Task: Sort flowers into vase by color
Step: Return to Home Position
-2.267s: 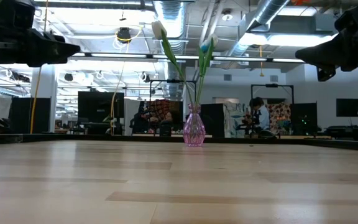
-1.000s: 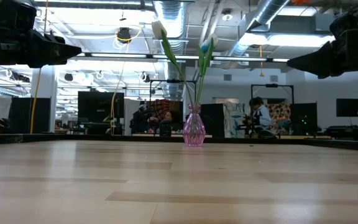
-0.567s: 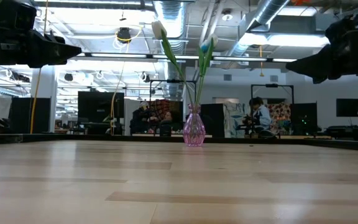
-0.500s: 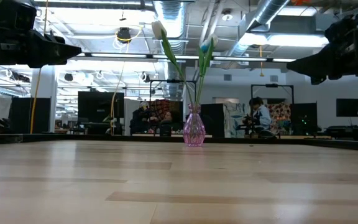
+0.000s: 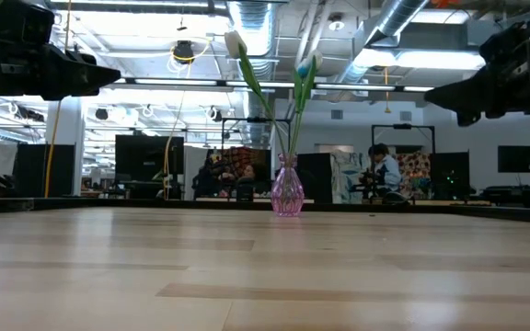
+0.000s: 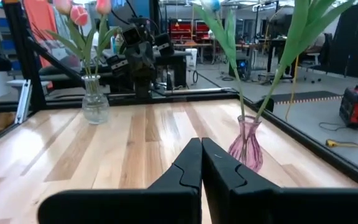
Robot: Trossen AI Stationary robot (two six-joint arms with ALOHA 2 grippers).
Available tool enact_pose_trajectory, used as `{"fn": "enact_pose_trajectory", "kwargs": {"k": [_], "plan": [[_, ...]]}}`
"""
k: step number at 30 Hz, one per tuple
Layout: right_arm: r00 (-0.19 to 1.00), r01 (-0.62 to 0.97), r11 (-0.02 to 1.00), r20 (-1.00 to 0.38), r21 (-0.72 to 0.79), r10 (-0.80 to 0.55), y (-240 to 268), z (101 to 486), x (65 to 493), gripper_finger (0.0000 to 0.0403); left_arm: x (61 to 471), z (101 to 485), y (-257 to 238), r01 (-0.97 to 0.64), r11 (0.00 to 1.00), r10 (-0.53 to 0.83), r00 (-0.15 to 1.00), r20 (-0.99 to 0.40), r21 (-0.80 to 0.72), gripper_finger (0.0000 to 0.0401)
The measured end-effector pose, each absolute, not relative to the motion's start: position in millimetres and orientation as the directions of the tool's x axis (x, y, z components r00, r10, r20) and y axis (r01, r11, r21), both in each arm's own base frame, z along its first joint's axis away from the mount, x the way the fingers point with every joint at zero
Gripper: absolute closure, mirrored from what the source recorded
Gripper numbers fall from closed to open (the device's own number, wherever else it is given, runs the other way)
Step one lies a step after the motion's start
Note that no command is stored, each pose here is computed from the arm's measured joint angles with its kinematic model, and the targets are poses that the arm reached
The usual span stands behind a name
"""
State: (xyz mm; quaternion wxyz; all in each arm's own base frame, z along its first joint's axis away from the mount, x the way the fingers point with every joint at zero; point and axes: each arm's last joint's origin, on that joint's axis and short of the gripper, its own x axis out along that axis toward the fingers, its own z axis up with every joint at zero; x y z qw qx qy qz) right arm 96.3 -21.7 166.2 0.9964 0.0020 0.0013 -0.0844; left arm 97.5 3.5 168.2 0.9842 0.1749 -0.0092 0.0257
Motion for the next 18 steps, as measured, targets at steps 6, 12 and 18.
{"fn": "enact_pose_trajectory", "kwargs": {"k": [6,12,18], "plan": [[0.977,0.212,0.977,-0.008,0.001,-0.212,-22.9,165.8,96.0,0.0369,97.5,168.3,3.5,-0.053,0.936,0.047,0.999,0.027,0.347,0.0401],[0.977,0.214,0.977,-0.008,0.001,-0.214,-23.0,165.8,96.0,0.0369,97.5,168.2,3.5,-0.053,0.936,0.047,0.999,0.027,0.347,0.0401],[0.977,0.214,0.977,-0.008,0.000,-0.214,-23.0,165.8,96.0,0.0369,97.5,168.2,3.5,-0.053,0.936,0.047,0.999,0.027,0.347,0.0401]]}}
